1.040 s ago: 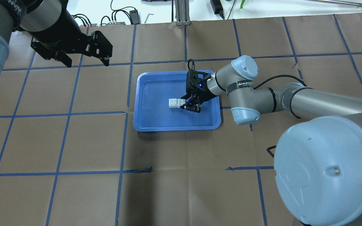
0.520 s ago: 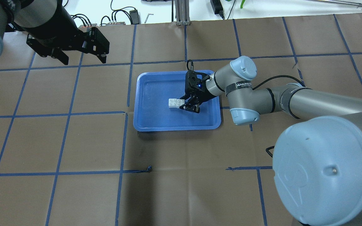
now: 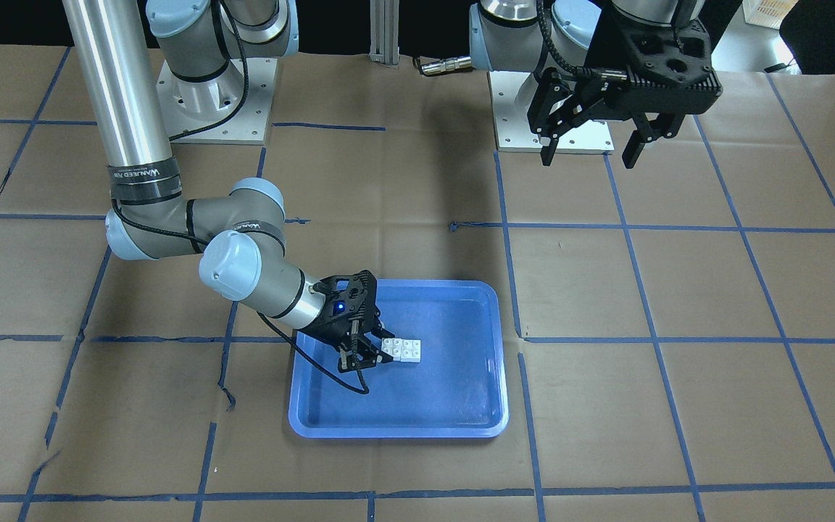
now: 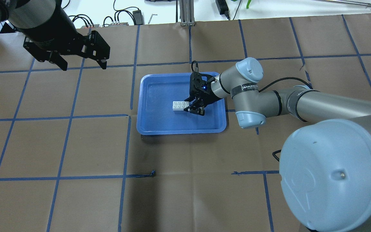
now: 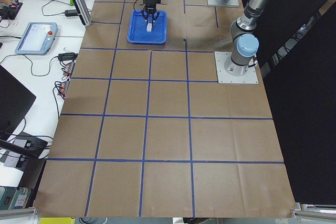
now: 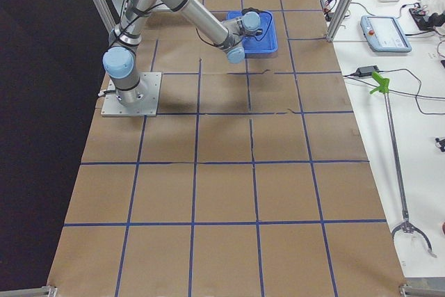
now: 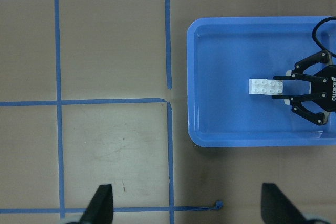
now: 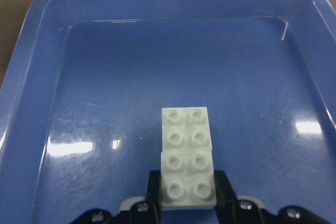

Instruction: Assemble white blocks and place on blue tray

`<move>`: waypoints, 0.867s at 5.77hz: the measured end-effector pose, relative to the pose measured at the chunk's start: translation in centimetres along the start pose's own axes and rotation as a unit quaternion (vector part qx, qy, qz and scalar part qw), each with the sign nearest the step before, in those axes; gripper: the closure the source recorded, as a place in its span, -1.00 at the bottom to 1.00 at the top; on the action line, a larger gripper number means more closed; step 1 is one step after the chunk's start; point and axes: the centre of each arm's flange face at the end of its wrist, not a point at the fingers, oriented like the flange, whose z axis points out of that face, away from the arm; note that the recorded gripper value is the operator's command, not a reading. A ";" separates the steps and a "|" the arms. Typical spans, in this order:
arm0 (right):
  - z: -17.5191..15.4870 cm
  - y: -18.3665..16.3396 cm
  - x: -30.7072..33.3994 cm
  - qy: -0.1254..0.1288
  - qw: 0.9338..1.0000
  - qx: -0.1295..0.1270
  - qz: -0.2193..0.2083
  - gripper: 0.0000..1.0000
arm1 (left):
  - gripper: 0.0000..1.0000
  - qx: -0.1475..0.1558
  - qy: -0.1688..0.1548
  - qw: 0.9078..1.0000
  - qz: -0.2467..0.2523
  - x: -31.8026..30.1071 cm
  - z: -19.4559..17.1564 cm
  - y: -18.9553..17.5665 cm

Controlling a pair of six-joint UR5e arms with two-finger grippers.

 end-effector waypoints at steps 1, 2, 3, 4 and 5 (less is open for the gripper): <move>0.0 0.0 0.0 0.000 1.000 0.000 0.001 -0.02 | -0.99 0.000 0.002 1.000 0.000 -0.1 0.0 0.0; 0.1 0.1 0.0 -0.001 1.000 0.000 0.003 -0.02 | -0.99 0.000 0.005 1.000 0.000 -0.1 -0.1 0.0; 0.1 0.1 0.0 -0.001 1.000 0.000 0.004 -0.09 | -0.99 0.001 0.007 1.000 0.000 -0.1 -0.2 0.0; 0.1 0.0 0.1 0.000 1.000 0.001 0.004 -0.86 | -0.99 0.001 0.007 1.000 0.001 -0.1 -0.2 0.1; 0.0 -0.1 0.2 0.001 1.000 0.002 0.006 -0.99 | -0.99 0.001 0.007 1.000 0.001 -0.1 -0.2 0.1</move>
